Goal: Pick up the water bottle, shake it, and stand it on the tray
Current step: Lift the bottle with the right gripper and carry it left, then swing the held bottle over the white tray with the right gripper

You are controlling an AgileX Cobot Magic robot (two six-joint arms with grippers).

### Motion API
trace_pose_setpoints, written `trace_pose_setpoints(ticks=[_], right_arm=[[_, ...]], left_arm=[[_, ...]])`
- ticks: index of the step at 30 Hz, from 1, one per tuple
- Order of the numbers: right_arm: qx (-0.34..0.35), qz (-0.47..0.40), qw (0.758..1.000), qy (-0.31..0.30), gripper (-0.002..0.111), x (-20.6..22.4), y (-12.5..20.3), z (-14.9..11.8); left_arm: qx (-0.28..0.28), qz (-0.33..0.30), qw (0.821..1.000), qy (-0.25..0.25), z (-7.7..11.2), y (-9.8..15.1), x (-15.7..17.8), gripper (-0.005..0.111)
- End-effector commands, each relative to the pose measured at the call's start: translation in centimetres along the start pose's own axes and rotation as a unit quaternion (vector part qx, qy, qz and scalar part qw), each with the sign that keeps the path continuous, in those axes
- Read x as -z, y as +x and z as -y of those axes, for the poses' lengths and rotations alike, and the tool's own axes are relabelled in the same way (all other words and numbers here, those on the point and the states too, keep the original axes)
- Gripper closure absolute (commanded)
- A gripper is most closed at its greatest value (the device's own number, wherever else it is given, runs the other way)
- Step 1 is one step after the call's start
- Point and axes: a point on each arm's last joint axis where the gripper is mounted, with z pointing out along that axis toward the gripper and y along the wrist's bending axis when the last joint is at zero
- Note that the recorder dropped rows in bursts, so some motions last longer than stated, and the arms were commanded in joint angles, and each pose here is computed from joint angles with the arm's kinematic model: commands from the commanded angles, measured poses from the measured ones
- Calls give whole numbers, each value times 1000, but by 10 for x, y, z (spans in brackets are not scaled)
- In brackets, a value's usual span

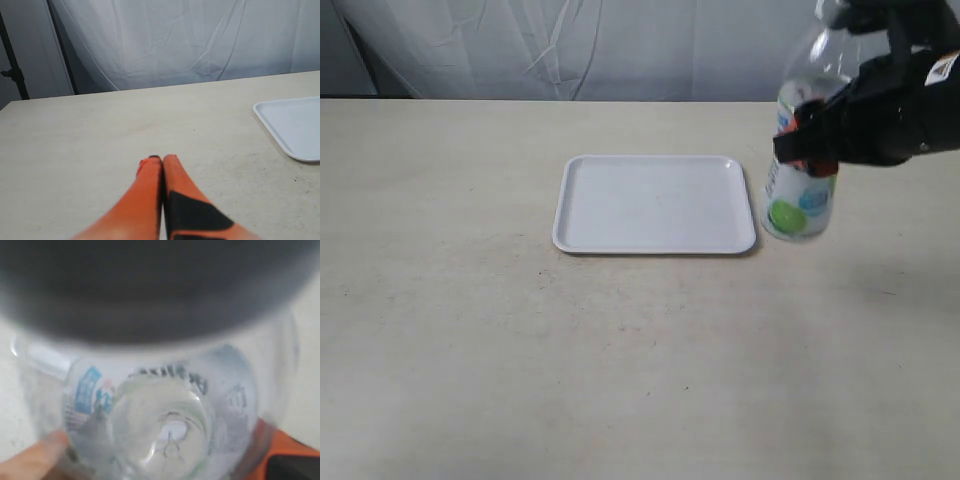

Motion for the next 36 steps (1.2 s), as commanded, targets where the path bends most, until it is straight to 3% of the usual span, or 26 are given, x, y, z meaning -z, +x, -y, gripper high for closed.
trace_pose_setpoints(ticks=[1, 5, 7, 13, 15, 22, 27, 29, 34, 36], right_arm=[[23, 9, 1000, 6, 109, 4, -16, -12], [51, 127, 990, -22, 109, 31, -67, -38], [56, 137, 988, -31, 109, 25, -81, -45], [76, 2, 997, -31, 109, -70, -58, -50], [81, -35, 996, -31, 109, -77, -61, -51], [76, 94, 992, -35, 109, 5, -112, -79], [111, -55, 992, 20, 109, -25, -85, -71], [123, -59, 990, 20, 109, -22, -83, -78], [109, 104, 989, 7, 109, 47, -112, -98], [97, 123, 988, 11, 109, 56, -113, -98]], left_arm=[[0, 7, 1000, -1, 0, 0, 0, 106], [0, 7, 1000, -1, 0, 0, 0, 106], [0, 7, 1000, -1, 0, 0, 0, 106], [0, 7, 1000, -1, 0, 0, 0, 106], [0, 7, 1000, -1, 0, 0, 0, 106], [0, 7, 1000, -1, 0, 0, 0, 106], [0, 7, 1000, -1, 0, 0, 0, 106], [0, 7, 1000, -1, 0, 0, 0, 106], [0, 7, 1000, -1, 0, 0, 0, 106], [0, 7, 1000, -1, 0, 0, 0, 106]])
